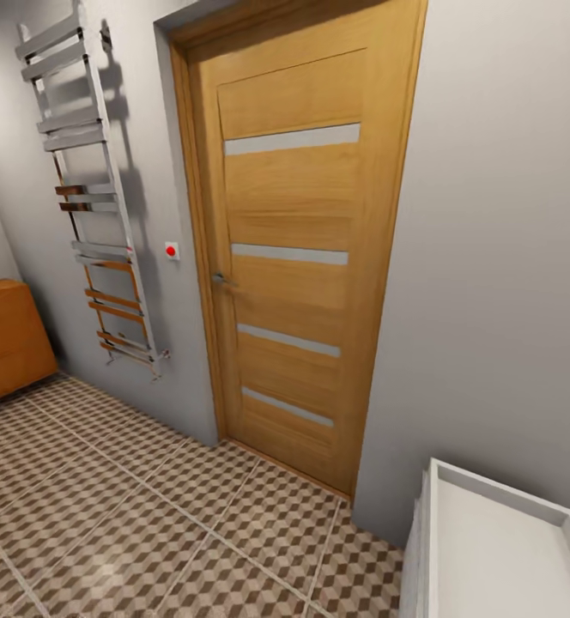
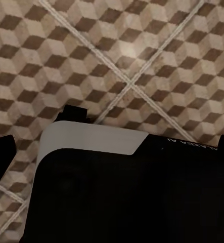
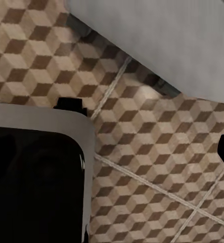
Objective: Take the four mousetraps from the cabinet in the bathroom and place them on the bathroom floor. Make sure all four end up on the same floor surface, and ensure that at least two of them are either under or directly next to the same bathroom sink.
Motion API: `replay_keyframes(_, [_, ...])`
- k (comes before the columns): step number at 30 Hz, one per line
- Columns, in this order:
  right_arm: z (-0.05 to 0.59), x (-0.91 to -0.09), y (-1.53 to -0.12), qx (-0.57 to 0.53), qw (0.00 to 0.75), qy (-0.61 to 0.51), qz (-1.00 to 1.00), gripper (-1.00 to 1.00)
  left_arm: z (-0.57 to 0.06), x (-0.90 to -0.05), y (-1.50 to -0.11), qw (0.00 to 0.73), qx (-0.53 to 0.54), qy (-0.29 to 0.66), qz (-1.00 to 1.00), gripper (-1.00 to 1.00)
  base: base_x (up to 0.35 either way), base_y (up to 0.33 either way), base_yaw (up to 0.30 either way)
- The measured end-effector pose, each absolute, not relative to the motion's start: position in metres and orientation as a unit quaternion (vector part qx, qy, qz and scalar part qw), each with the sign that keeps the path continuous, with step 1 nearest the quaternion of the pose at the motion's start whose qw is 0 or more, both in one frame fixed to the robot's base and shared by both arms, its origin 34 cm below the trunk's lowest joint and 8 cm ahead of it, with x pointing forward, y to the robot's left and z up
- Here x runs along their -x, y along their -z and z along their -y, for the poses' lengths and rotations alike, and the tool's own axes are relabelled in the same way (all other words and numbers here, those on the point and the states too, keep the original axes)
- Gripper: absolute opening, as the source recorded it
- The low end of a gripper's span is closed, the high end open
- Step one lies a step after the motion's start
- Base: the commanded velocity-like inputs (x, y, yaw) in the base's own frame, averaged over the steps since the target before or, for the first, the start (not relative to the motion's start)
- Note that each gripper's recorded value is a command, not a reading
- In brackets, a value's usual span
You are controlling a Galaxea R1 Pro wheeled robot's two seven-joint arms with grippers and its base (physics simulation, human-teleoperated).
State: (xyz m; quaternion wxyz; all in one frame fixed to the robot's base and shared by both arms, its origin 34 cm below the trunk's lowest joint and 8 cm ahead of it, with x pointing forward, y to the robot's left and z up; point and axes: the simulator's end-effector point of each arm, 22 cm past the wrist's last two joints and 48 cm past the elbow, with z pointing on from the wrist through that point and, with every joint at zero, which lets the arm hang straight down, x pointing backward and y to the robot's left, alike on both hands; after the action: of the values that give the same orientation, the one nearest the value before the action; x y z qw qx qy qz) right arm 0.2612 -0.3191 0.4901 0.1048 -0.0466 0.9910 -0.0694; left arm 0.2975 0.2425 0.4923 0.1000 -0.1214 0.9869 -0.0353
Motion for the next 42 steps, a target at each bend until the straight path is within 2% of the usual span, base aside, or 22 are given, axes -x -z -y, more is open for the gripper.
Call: replay_keyframes(42, [0.3153,-0.2603,-0.4896,0.047,0.104,0.067,-0.991,1.0,-0.2409,-0.2974,-0.4923,0.1,0.121,0.037,-0.987,1.0,0.0,0.0,0.284])
